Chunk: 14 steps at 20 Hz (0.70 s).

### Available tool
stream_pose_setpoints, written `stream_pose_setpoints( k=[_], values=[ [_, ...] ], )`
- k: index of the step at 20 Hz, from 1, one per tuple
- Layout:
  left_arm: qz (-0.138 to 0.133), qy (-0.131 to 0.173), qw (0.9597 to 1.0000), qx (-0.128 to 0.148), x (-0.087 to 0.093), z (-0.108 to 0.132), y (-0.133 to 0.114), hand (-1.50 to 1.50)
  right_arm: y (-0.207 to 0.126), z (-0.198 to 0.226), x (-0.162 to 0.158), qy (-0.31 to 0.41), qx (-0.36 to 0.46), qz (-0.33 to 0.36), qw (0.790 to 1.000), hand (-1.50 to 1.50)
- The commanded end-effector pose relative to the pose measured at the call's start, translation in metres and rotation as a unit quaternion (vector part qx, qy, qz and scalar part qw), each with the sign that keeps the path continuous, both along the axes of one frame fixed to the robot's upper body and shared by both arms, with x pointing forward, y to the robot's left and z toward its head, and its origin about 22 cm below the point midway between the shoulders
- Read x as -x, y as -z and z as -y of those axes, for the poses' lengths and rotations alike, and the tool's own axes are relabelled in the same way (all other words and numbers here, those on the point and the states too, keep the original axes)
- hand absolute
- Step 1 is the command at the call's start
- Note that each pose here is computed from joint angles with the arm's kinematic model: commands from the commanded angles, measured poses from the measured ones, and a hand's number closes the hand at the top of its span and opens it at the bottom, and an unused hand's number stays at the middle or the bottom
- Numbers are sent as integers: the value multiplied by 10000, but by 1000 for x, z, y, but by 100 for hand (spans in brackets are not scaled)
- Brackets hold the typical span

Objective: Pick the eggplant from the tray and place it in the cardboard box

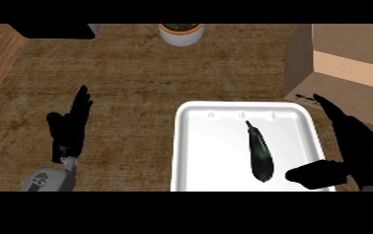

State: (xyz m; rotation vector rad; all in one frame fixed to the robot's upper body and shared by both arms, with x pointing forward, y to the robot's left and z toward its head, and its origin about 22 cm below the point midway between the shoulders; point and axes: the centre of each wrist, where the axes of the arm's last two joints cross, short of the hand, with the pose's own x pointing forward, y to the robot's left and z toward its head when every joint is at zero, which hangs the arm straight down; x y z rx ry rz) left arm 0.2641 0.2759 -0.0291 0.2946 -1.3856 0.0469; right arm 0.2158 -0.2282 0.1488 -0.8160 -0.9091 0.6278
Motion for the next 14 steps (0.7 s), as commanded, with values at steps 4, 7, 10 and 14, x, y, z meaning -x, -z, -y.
stream_pose_setpoints(
  k=[4,7,10,14],
  values=[
    [149,40,9998,-118,-7,16,-7,0,19,-18,-26,590,491,-1512,9855,-150],
    [25,-73,10000,-41,-8,6,-3,0,32,-25,-31,591,395,-1797,9811,-150],
    [2,-15,10000,30,-1,10,-3,0,30,-31,-52,644,341,-1793,9811,-150],
    [-98,-17,10000,-3,12,6,2,0,42,-49,-53,556,247,-1859,9807,-150]
  ],
)
